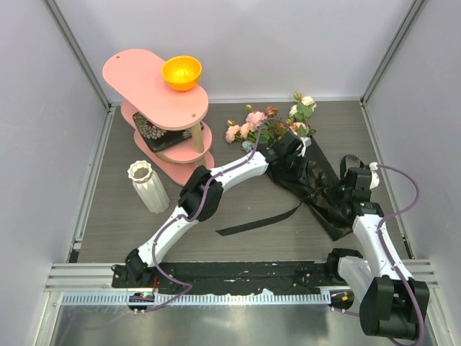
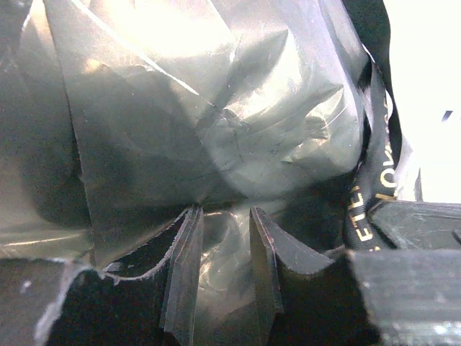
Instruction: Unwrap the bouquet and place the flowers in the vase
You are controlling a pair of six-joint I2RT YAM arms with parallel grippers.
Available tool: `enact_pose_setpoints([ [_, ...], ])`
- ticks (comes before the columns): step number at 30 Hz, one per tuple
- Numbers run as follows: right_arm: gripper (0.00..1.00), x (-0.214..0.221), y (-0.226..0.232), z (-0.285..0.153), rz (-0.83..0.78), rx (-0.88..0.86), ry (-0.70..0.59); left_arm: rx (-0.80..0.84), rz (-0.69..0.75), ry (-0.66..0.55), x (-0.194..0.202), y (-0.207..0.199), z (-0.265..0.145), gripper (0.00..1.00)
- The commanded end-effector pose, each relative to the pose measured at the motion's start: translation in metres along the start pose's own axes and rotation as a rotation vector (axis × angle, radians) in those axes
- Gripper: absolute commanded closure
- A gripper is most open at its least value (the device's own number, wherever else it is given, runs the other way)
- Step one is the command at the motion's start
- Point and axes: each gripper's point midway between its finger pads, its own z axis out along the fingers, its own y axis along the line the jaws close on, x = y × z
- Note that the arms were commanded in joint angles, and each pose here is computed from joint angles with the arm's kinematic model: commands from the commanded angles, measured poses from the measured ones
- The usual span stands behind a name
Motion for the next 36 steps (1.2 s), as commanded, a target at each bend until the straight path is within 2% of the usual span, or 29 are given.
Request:
enact_pose_setpoints([
  [1, 0.99, -0.048, 0.026, -0.02, -0.045, -0.047, -0.174, -0.016, 0.008, 0.012, 0.003, 0.014, 0.007, 0.64],
  [4, 0.99, -0.068, 0.039, -0.043, -0.068, -0.069, -0.248, -0.041, -0.008, 0.014, 0.005, 0.023, 0.009, 0.66],
  [11, 0.99, -0.088, 0.07, -0.078, -0.076, -0.134, -0.274, -0.072, -0.03, 0.026, 0.011, 0.041, 0.015, 0.67],
  [15, 0.99, -0.11, 0.091, -0.103, -0.085, -0.175, -0.332, -0.075, -0.036, 0.034, 0.014, 0.045, 0.019, 0.67],
  [21, 0.99, -0.167, 0.158, -0.164, -0.066, -0.319, -0.47, -0.076, -0.037, 0.041, 0.017, 0.047, 0.021, 0.67],
  [22, 0.99, -0.184, 0.182, -0.194, -0.058, -0.391, -0.519, -0.078, -0.036, 0.041, 0.017, 0.047, 0.021, 0.67],
  [24, 0.99, -0.197, 0.216, -0.21, -0.056, -0.491, -0.509, -0.079, -0.037, 0.04, 0.016, 0.048, 0.021, 0.67],
  [25, 0.99, -0.21, 0.246, -0.251, -0.07, -0.608, -0.553, -0.076, -0.036, 0.041, 0.016, 0.046, 0.02, 0.67],
  [30, 0.99, -0.233, 0.339, -0.352, -0.188, -1.003, -0.598, -0.076, -0.041, 0.038, 0.016, 0.047, 0.021, 0.67],
  [36, 0.99, -0.226, 0.375, -0.5, -0.288, -1.422, -0.746, -0.08, -0.041, 0.04, 0.017, 0.048, 0.022, 0.67],
])
